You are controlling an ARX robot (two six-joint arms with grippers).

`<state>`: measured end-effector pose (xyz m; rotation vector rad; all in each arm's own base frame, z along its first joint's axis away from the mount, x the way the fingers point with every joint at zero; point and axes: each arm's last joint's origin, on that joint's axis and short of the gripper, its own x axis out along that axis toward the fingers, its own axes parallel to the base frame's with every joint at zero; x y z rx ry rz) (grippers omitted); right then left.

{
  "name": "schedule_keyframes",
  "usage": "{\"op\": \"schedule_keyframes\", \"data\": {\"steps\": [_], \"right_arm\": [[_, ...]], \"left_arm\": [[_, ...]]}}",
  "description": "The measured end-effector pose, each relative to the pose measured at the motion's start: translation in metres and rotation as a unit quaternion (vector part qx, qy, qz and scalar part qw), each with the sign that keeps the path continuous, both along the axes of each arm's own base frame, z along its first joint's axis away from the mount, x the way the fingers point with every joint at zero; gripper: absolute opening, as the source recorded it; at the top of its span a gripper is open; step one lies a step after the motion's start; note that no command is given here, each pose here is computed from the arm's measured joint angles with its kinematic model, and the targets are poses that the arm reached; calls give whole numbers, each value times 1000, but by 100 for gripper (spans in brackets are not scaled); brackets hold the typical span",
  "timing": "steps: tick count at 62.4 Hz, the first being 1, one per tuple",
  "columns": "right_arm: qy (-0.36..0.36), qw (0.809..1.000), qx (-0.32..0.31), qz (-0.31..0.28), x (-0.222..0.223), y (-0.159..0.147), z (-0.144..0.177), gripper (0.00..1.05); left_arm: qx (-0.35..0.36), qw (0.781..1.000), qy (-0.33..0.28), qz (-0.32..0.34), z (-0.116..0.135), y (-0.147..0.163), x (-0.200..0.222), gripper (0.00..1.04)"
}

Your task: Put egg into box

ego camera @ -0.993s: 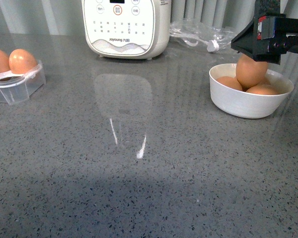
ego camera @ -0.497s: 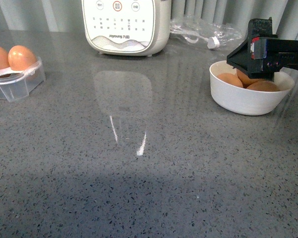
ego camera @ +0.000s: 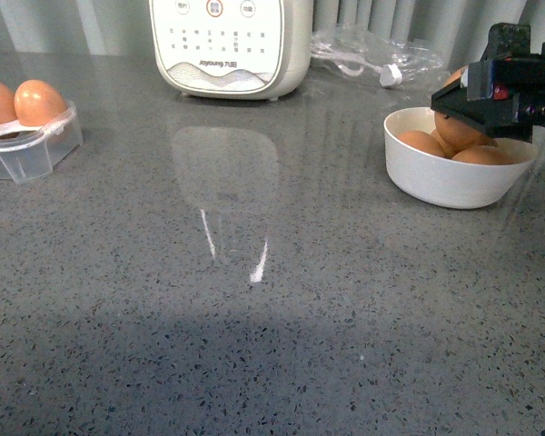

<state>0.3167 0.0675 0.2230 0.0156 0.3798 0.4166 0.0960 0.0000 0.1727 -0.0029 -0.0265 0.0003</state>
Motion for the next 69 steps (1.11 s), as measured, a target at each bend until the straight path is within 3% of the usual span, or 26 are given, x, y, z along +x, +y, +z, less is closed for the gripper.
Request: {"op": "schedule_keyframes", "data": {"steps": [20, 32, 41, 51, 69], "right_arm": [[-75, 996, 24, 29, -10, 23, 50, 42], [-116, 977, 108, 145, -6, 84, 84, 42], [-85, 962, 125, 226, -8, 132, 81, 42], [-44, 949, 117, 289, -13, 164, 68, 42], [-41, 946, 104, 304, 5, 191, 56, 42]], "left_arm": [[0, 1000, 0, 0, 0, 0, 0, 98], [0, 1000, 0, 0, 0, 0, 0, 98], [0, 1000, 0, 0, 0, 0, 0, 98], [0, 1000, 0, 0, 0, 0, 0, 98], [0, 1000, 0, 0, 0, 0, 0, 98]]}}
